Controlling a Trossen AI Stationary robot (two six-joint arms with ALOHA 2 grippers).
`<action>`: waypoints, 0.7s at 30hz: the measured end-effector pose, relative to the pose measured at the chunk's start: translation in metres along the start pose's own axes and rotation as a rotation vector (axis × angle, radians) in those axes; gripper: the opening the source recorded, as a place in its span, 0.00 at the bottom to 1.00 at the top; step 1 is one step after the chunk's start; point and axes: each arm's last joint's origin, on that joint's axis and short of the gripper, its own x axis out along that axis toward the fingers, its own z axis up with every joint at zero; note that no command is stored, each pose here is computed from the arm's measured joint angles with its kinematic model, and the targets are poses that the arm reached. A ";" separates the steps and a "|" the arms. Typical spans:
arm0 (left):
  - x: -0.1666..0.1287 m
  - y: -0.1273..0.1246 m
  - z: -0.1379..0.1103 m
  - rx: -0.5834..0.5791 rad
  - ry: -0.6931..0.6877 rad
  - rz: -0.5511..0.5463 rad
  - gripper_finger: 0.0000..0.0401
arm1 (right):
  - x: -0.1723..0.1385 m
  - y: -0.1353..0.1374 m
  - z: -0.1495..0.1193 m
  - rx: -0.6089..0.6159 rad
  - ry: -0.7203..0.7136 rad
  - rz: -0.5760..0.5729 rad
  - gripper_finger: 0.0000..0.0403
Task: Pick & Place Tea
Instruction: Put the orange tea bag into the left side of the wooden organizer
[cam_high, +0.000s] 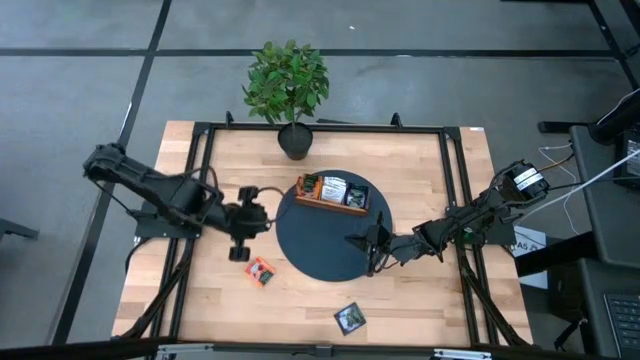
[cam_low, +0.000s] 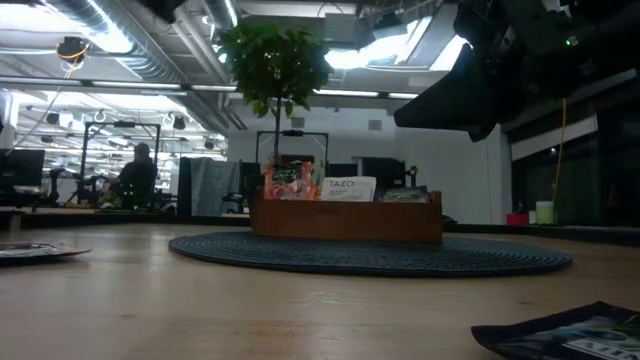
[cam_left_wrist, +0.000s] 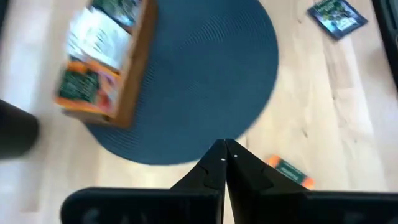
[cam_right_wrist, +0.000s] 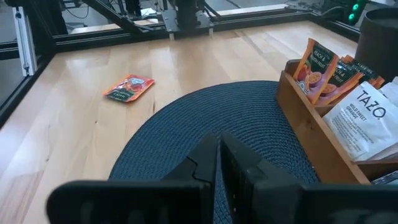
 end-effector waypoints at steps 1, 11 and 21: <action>0.004 -0.003 -0.006 -0.017 0.003 -0.012 0.01 | 0.000 0.000 0.000 0.002 -0.001 -0.002 0.06; 0.029 -0.019 -0.046 -0.136 0.144 -0.087 0.00 | 0.010 0.017 0.025 0.070 -0.006 0.102 0.02; 0.048 -0.042 -0.075 -0.216 0.204 -0.159 0.01 | 0.057 0.060 0.044 -0.060 0.061 0.148 0.01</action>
